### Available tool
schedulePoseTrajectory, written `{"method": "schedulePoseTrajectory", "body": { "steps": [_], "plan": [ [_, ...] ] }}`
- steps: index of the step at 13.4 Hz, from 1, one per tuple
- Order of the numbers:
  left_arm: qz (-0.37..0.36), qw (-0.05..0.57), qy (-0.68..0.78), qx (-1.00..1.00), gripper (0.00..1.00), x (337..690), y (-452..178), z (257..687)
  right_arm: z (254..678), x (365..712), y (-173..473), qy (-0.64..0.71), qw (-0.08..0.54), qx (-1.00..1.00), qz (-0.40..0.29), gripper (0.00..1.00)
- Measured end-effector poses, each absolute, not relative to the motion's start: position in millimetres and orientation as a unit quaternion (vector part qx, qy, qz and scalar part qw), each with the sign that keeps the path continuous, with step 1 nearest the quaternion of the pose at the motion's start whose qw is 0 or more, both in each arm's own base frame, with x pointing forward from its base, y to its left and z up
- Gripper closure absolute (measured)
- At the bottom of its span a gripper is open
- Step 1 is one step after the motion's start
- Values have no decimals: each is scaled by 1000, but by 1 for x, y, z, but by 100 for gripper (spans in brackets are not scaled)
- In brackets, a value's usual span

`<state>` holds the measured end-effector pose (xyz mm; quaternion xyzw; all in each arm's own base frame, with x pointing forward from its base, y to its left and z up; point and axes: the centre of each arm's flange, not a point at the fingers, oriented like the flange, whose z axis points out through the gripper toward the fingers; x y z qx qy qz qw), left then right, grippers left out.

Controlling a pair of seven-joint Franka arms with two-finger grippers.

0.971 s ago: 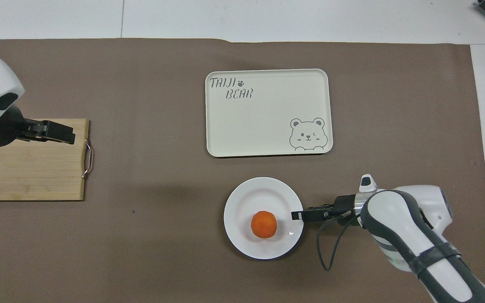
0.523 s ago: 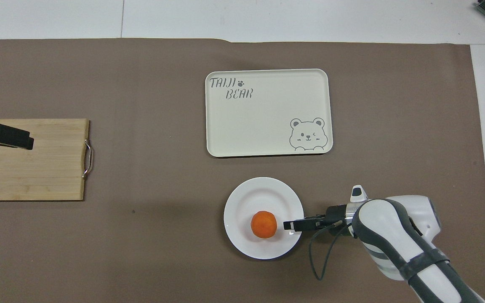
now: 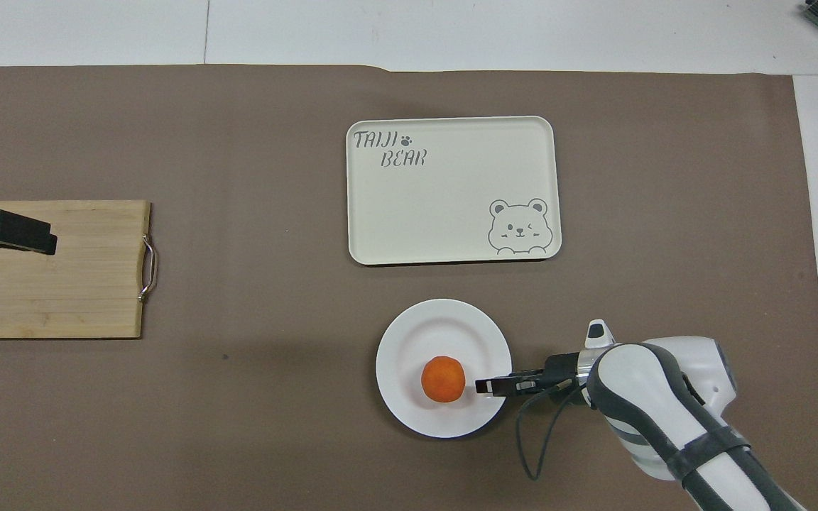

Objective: Place orange and plate with both arms
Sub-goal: 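Slide the white plate with the right gripper onto the bear tray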

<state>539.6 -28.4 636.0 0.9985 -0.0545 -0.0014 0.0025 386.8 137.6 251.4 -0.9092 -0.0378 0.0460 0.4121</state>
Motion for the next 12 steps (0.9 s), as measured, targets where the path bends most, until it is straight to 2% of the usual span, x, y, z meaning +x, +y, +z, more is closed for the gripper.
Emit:
{"method": "schedulePoseTrajectory", "body": {
  "steps": [3,12],
  "plan": [
    [-1,3,-55,999,0,540,-29,636,252,387,136,-32,411,-910,42,93],
    [-1,3,-54,999,0,540,-28,636,260,395,142,18,422,-905,52,94]
  ]
}}
